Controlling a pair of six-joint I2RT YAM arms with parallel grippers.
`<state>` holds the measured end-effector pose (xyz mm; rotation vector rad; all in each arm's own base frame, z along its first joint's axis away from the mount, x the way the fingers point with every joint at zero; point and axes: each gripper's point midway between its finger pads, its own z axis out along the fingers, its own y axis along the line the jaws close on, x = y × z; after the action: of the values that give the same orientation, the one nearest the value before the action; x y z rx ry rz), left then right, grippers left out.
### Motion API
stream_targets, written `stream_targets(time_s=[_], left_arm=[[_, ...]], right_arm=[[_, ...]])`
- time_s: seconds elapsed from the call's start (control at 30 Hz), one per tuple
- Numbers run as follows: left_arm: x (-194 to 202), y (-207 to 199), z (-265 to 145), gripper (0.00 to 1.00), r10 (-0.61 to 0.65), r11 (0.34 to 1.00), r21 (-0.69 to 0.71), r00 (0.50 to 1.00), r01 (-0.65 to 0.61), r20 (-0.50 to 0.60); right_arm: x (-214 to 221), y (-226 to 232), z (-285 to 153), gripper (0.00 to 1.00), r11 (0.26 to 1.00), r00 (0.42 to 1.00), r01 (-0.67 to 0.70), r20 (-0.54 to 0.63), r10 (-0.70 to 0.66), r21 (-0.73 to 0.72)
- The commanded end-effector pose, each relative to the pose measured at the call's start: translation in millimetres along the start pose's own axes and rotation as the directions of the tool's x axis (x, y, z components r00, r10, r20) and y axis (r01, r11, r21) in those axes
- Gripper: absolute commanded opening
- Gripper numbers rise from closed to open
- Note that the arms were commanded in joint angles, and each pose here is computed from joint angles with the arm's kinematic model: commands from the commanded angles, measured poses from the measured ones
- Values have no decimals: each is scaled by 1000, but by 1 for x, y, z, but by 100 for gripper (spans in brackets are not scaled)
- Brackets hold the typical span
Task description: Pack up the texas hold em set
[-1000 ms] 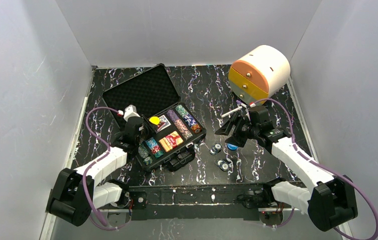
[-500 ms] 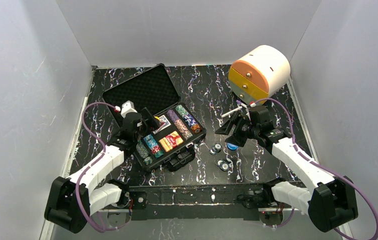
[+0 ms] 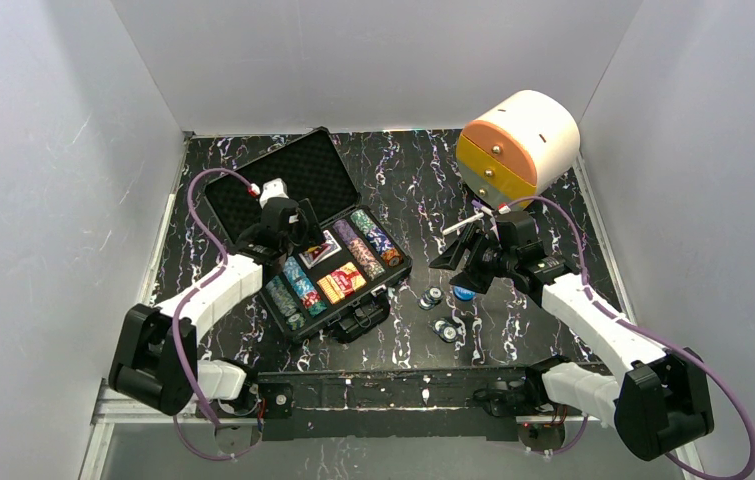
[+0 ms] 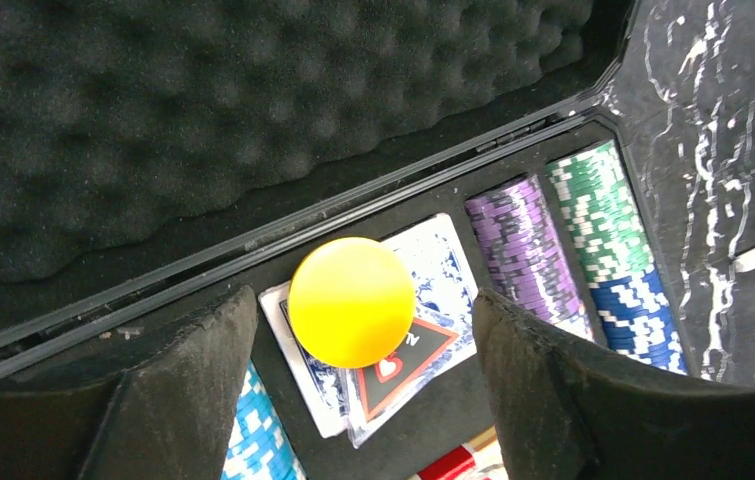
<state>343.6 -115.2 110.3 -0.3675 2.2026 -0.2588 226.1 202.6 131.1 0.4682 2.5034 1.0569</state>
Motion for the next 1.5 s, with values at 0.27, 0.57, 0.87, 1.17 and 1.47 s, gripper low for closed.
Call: stream_targets(time_s=[0.27,0.57,0.87,1.17,1.47], left_arm=[[-6,3,9,64,45,999,-29,999,-45,1],[-2,4,13,72,48,998,-45,999,-49,-20],[8,1,18,60,52,998,-28,997,-54,-64],[7,-3,10,45,58,998,1,996,-58,-73],[10,-8,-2,42,54,998,45,994,-50,-91]], right_arm=[[-1,3,-6,77,999,999,33,21,-33,-14],[-1,4,-7,77,999,999,31,18,-31,-11],[-1,4,-8,77,1000,999,30,20,-30,-9],[-1,1,-6,77,1000,999,29,17,-29,-1],[-2,1,-5,77,1000,999,26,19,-26,2]])
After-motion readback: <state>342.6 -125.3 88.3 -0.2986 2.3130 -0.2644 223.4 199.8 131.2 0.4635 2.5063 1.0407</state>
